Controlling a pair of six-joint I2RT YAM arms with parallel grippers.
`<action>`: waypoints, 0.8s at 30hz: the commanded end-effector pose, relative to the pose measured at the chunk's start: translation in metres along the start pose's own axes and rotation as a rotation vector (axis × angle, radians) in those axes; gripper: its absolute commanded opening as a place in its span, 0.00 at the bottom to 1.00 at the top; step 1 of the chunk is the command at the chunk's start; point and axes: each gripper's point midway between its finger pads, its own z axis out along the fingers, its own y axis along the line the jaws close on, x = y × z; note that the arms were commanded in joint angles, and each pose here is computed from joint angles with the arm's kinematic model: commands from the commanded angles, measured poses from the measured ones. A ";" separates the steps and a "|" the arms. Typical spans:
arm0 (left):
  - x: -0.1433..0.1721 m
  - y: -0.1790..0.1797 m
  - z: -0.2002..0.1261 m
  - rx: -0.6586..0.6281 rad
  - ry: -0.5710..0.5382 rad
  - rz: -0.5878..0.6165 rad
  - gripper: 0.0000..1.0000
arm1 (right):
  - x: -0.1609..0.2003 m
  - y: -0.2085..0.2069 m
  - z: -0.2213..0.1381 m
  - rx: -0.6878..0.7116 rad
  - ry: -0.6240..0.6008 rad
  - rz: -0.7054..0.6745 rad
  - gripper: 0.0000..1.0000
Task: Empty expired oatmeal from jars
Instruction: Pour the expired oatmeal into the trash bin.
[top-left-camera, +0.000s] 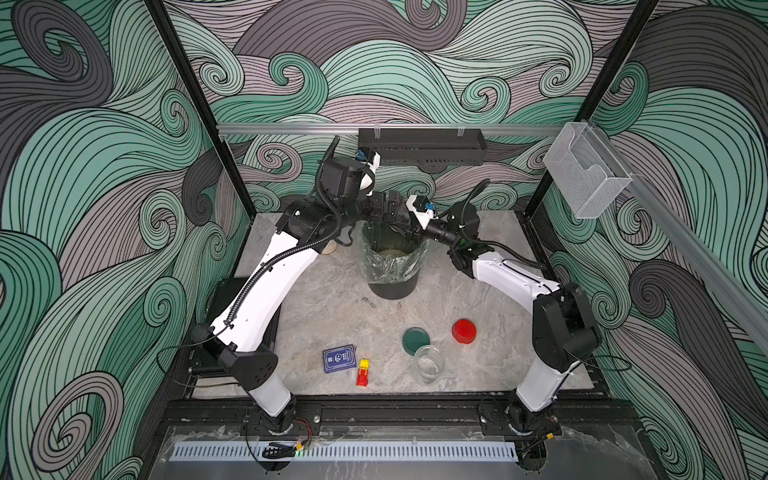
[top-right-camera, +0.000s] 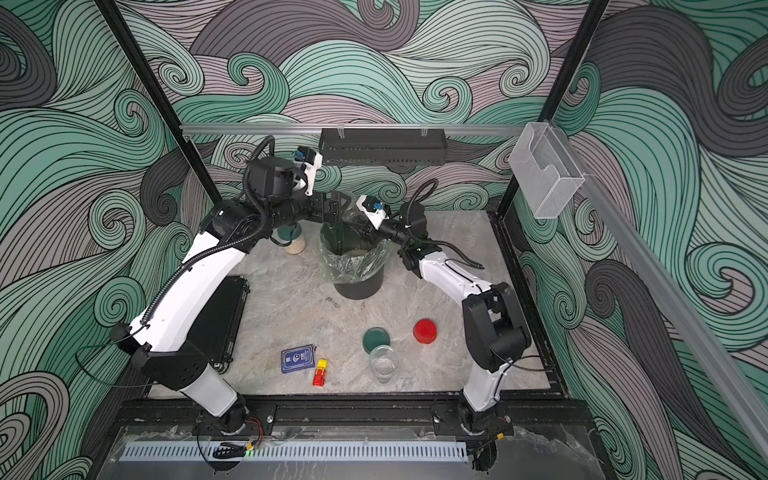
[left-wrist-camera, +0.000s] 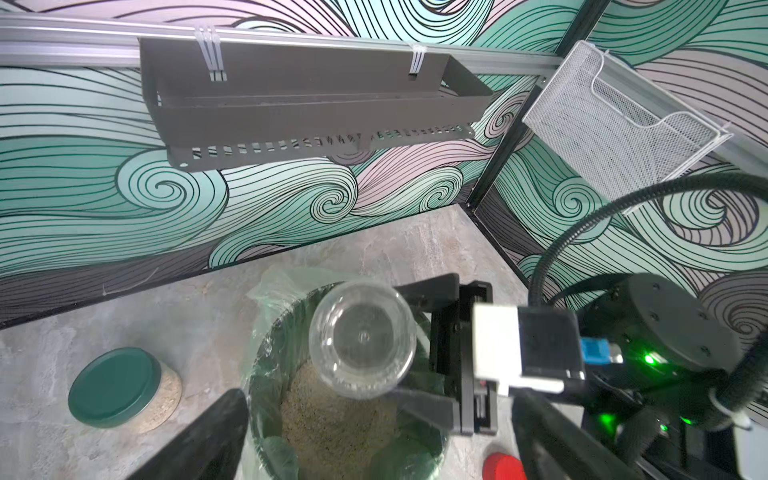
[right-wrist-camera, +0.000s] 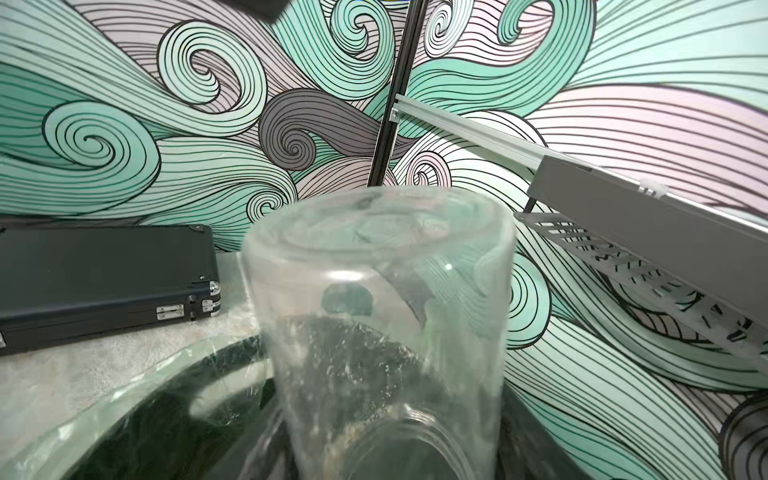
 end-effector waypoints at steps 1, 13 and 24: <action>-0.009 -0.005 -0.020 0.034 -0.078 -0.032 0.98 | -0.037 -0.011 -0.002 0.046 -0.081 0.085 0.33; 0.026 -0.001 -0.049 0.062 -0.061 -0.020 0.99 | -0.042 -0.040 -0.007 0.198 -0.123 0.668 0.16; 0.043 0.003 -0.049 0.058 -0.034 -0.009 0.99 | -0.015 -0.040 0.004 0.244 0.001 0.811 0.08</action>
